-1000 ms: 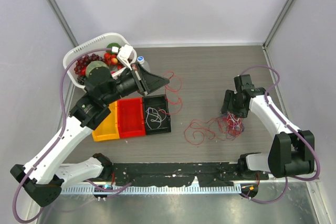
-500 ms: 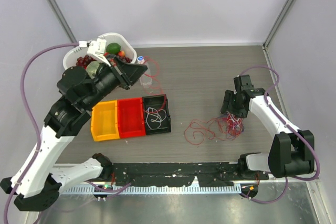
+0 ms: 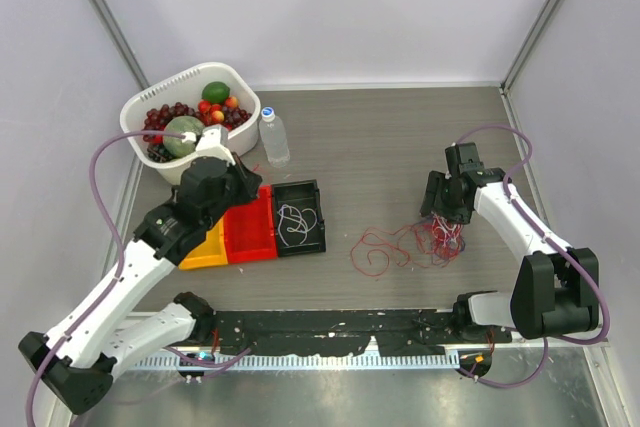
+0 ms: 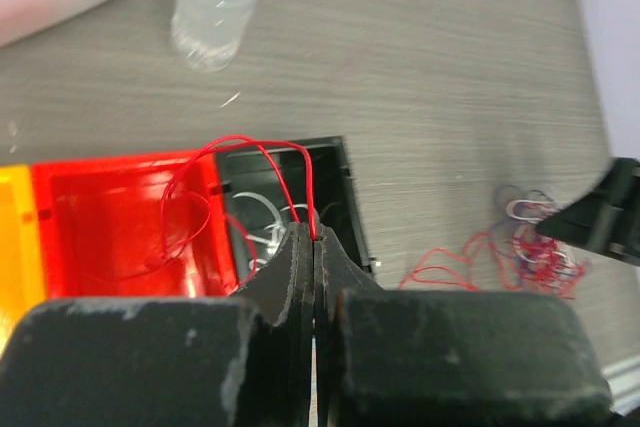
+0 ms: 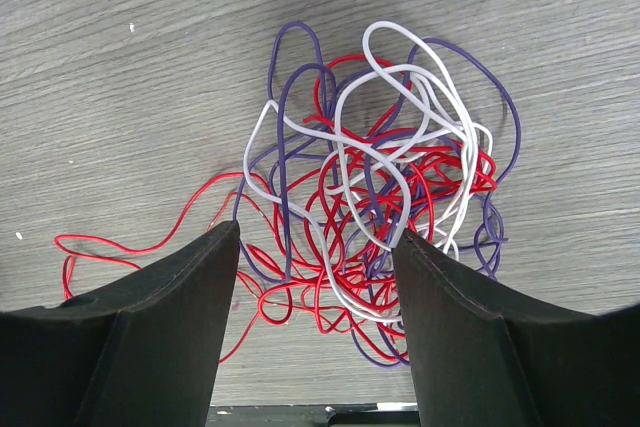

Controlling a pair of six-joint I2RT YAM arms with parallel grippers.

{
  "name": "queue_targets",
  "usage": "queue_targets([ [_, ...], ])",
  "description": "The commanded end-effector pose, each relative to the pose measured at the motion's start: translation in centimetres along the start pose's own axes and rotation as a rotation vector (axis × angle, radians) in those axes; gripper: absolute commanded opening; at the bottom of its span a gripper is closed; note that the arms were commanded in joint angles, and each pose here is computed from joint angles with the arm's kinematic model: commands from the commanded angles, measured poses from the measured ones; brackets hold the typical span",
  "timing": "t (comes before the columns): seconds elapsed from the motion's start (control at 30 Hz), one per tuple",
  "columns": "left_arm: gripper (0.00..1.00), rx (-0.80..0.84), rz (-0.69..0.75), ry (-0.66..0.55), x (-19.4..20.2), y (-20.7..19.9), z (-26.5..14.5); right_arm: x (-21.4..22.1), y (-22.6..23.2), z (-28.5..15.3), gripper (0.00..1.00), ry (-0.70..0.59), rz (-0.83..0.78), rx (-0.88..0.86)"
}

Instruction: Untangle the cables

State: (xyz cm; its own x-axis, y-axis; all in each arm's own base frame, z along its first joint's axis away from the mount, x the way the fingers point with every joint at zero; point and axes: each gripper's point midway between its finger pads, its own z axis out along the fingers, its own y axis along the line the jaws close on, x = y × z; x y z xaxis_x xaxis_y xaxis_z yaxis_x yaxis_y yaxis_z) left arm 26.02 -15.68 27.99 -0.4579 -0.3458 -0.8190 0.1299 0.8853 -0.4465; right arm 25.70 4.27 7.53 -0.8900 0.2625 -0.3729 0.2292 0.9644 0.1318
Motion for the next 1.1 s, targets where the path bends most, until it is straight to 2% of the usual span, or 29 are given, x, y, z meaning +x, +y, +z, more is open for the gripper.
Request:
queue_targets([
  [0.0, 0.00, -0.109, -0.120, -0.082, -1.0, 2.3, 0.8, -0.8, 0.4, -0.8, 0.68, -0.056, -0.012, -0.022],
  [0.17, 0.00, -0.214, -0.198, -0.032, 1.1, 4.2, 1.3, -0.5, 0.9, -0.8, 0.68, -0.038, -0.016, -0.056],
  [0.33, 0.00, -0.338, -0.178, 0.027, 3.5, 6.8, 1.8, -0.5, 1.0, -1.1, 0.68, -0.039, -0.018, -0.063],
  [0.6, 0.00, -0.388, -0.203, 0.147, 9.2, 9.0, 3.4, -0.7, 1.2, -1.6, 0.68, -0.034, -0.019, -0.062],
  [0.73, 0.00, -0.432, -0.186, 0.248, 11.8, 9.8, 4.1, -1.0, 1.1, -2.0, 0.68, -0.043, -0.016, -0.056],
  [0.93, 0.23, -0.437, -0.122, 0.405, 13.4, 9.2, 4.2, -1.6, -3.1, -2.6, 0.67, -0.072, 0.074, 0.186],
  [1.07, 0.47, -0.422, -0.111, 0.397, 12.6, 8.9, 3.4, -1.6, -3.6, -2.1, 0.67, -0.063, 0.096, 0.204],
])
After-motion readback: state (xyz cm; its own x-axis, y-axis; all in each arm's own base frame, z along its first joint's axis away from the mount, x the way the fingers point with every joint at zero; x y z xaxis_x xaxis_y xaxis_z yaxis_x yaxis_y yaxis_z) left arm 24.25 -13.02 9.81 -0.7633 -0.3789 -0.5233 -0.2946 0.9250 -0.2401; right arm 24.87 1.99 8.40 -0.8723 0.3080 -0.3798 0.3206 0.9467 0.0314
